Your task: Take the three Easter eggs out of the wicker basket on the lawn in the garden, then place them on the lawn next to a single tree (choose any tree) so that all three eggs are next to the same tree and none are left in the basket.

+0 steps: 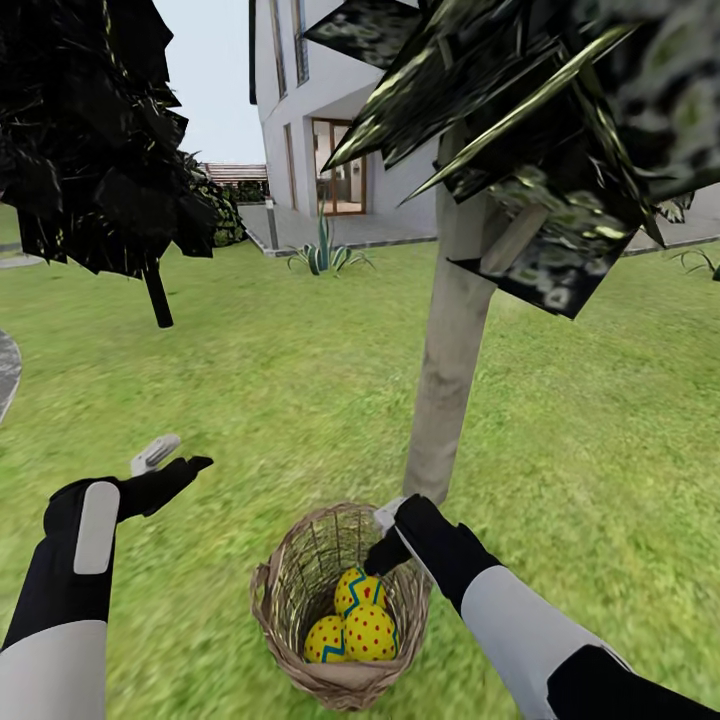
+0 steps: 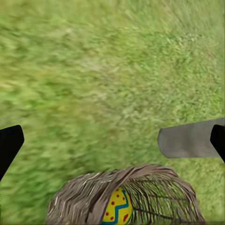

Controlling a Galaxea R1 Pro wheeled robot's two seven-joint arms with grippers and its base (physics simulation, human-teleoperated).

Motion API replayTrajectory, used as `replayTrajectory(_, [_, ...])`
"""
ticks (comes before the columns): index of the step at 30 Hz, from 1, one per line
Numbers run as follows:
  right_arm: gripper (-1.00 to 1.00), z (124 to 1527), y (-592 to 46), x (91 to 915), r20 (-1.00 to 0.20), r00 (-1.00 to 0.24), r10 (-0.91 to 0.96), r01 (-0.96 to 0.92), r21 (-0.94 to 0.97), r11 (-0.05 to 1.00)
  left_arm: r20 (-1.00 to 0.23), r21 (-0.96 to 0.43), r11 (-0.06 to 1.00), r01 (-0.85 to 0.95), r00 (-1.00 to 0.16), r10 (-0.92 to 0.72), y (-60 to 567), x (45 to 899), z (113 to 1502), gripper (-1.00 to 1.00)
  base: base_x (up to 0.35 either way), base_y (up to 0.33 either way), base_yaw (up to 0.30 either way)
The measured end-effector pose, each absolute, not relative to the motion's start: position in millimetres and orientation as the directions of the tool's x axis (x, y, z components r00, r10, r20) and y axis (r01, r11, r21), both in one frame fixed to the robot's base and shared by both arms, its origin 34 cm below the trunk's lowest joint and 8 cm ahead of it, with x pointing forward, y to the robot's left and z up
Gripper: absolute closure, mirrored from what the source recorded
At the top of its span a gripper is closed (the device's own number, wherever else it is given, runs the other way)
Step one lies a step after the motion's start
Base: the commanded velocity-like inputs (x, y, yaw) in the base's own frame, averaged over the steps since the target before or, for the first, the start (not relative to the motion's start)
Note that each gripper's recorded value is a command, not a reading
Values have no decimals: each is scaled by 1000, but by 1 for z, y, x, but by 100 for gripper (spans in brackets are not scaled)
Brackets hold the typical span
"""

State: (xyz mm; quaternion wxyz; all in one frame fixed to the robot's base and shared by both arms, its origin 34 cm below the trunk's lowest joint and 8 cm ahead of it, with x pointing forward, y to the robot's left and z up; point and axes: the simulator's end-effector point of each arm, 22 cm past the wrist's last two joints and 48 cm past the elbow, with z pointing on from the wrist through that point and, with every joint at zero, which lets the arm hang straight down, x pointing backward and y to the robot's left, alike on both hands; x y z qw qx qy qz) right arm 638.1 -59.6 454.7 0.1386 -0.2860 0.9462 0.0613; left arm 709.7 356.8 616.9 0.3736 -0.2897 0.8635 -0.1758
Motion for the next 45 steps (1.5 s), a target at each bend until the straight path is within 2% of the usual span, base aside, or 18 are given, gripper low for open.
replayTrajectory(8, [-100,448,-48,641,-339,-785,-519,-567,53,822,-547,-518,774,-364,-555,-627,355,706,601,-100,0,0,7])
replayTrajectory(16, [-100,431,-39,632,-340,-759,-555,-602,40,798,-546,-518,773,-365,-555,-628,355,702,583,-100,0,0,168])
replayTrajectory(45, [-100,375,-46,629,-328,-761,-560,-597,15,802,-541,-516,773,-370,-559,-628,355,686,517,-100,0,0,3])
